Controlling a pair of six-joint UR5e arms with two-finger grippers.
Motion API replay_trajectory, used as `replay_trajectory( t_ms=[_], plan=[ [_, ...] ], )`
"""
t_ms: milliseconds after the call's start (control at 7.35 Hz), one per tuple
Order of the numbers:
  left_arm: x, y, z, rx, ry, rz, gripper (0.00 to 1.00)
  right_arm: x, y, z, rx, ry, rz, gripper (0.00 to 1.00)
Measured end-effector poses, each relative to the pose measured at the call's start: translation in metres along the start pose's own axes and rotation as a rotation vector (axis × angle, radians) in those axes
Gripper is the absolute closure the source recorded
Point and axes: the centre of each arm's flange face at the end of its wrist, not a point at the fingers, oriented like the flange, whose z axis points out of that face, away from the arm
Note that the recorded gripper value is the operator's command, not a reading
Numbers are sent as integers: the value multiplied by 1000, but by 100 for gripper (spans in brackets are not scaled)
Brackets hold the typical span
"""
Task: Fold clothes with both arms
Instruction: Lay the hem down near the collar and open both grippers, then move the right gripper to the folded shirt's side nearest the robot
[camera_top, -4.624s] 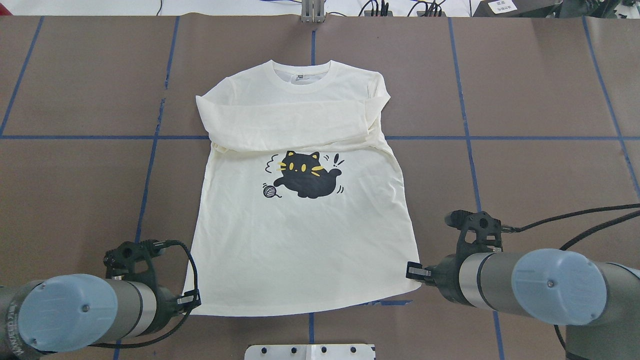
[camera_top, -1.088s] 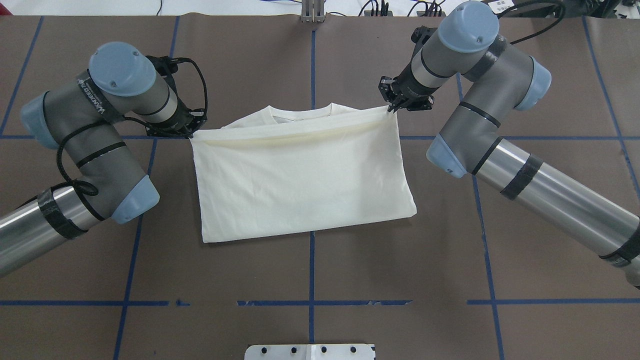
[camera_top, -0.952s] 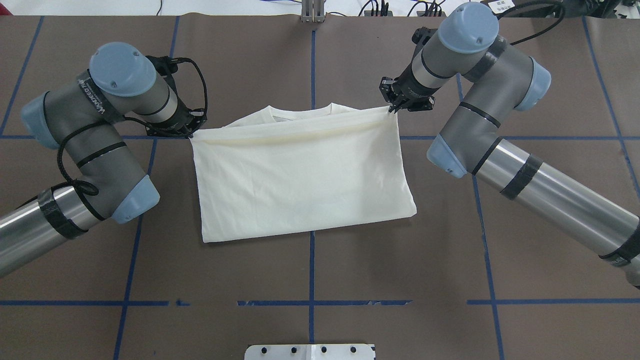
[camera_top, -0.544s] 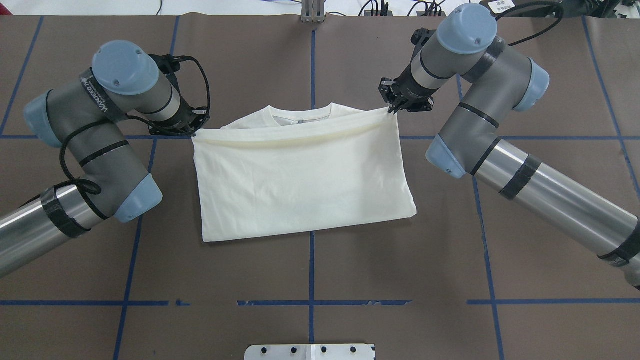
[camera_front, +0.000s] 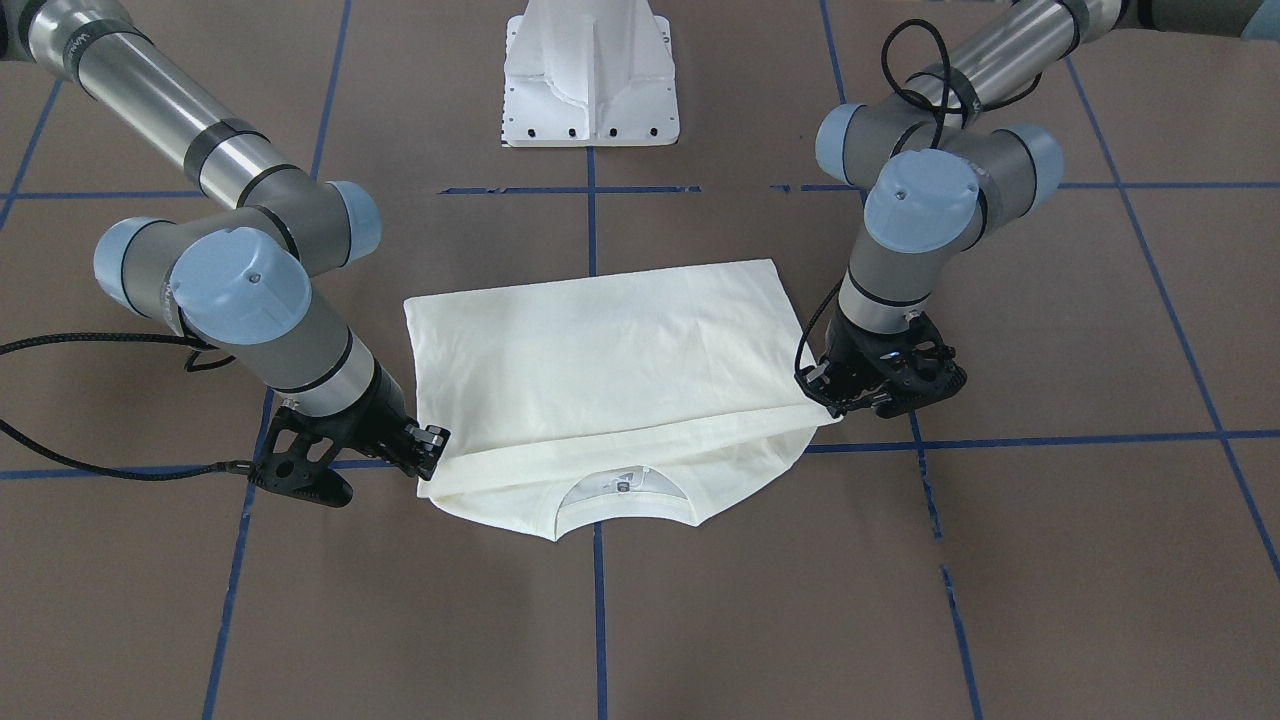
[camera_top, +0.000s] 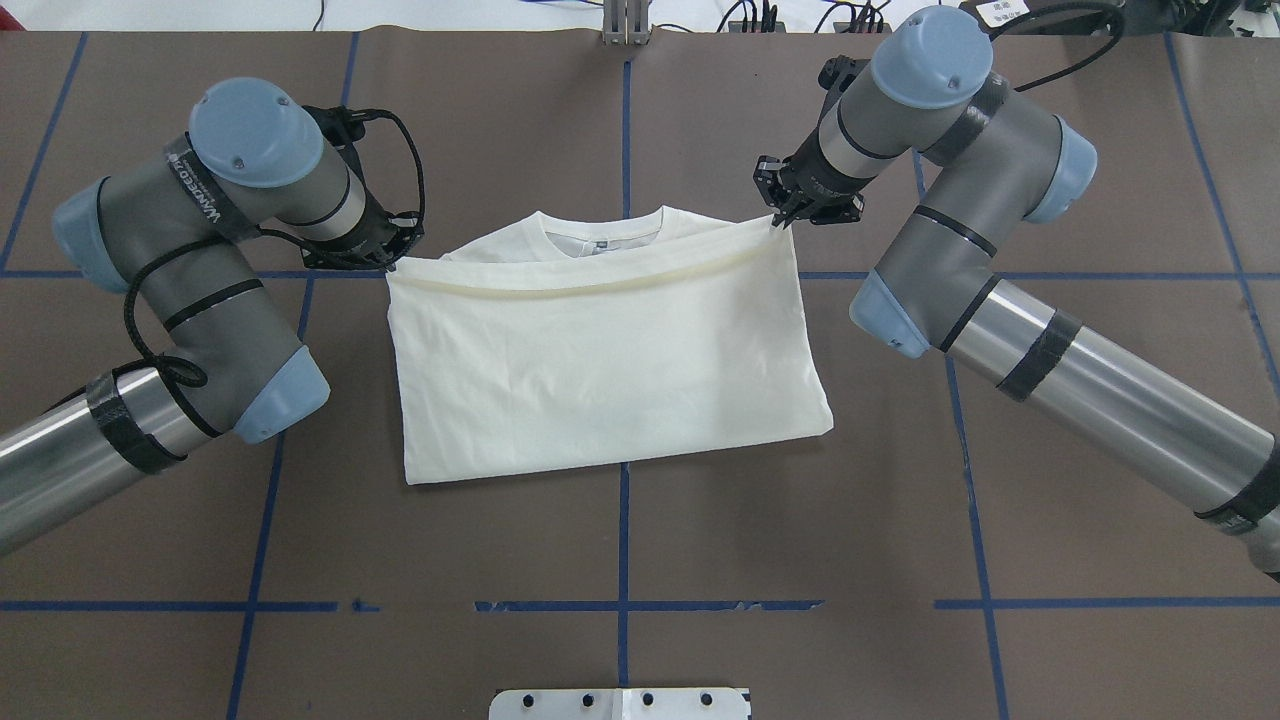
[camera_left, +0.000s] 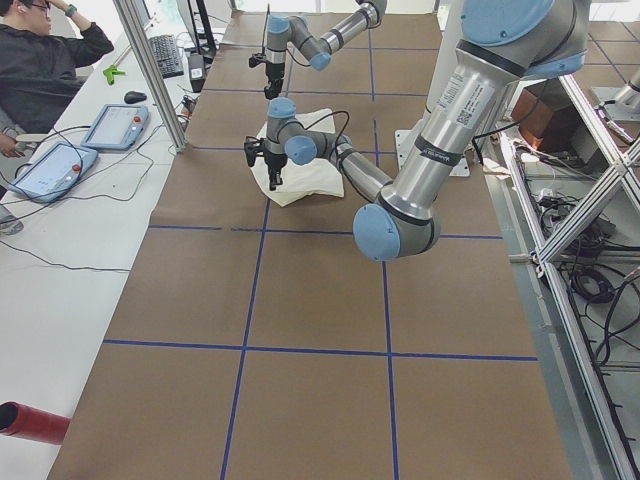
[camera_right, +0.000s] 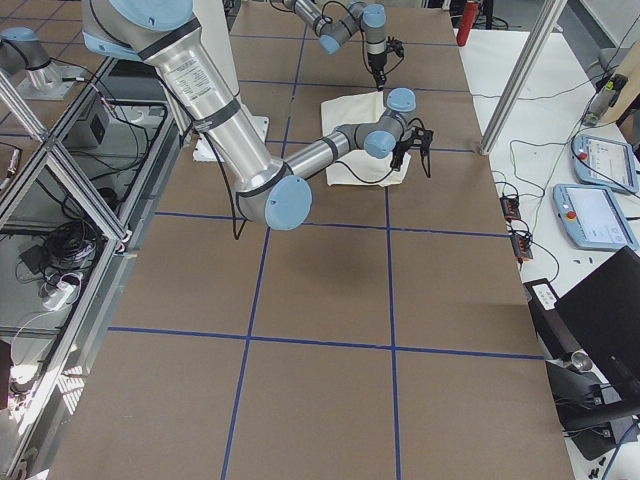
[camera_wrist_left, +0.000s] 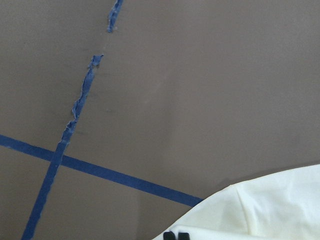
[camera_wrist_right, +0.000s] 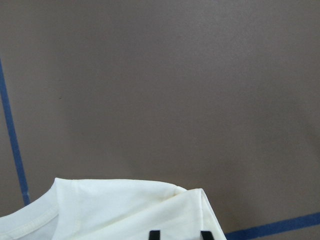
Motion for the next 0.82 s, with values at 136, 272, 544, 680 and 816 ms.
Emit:
replay_trajectory(
  t_ms=[136, 272, 544, 680, 816],
  plan=[
    [5, -1, -2, 1, 4, -4, 0, 4, 1, -1, 0, -16, -8, 0],
    [9, -1, -6, 2, 9, -4, 0, 12, 6, -6, 2, -40, -20, 0],
    [14, 2, -25, 5, 23, -1, 0, 38, 40, -24, -10, -75, -42, 0],
    [16, 7, -41, 7, 28, 1, 0, 53, 63, -25, -26, -77, -49, 0],
    [17, 11, -55, 9, 37, 3, 0, 68, 89, -20, -41, -68, -54, 0]
  ],
)
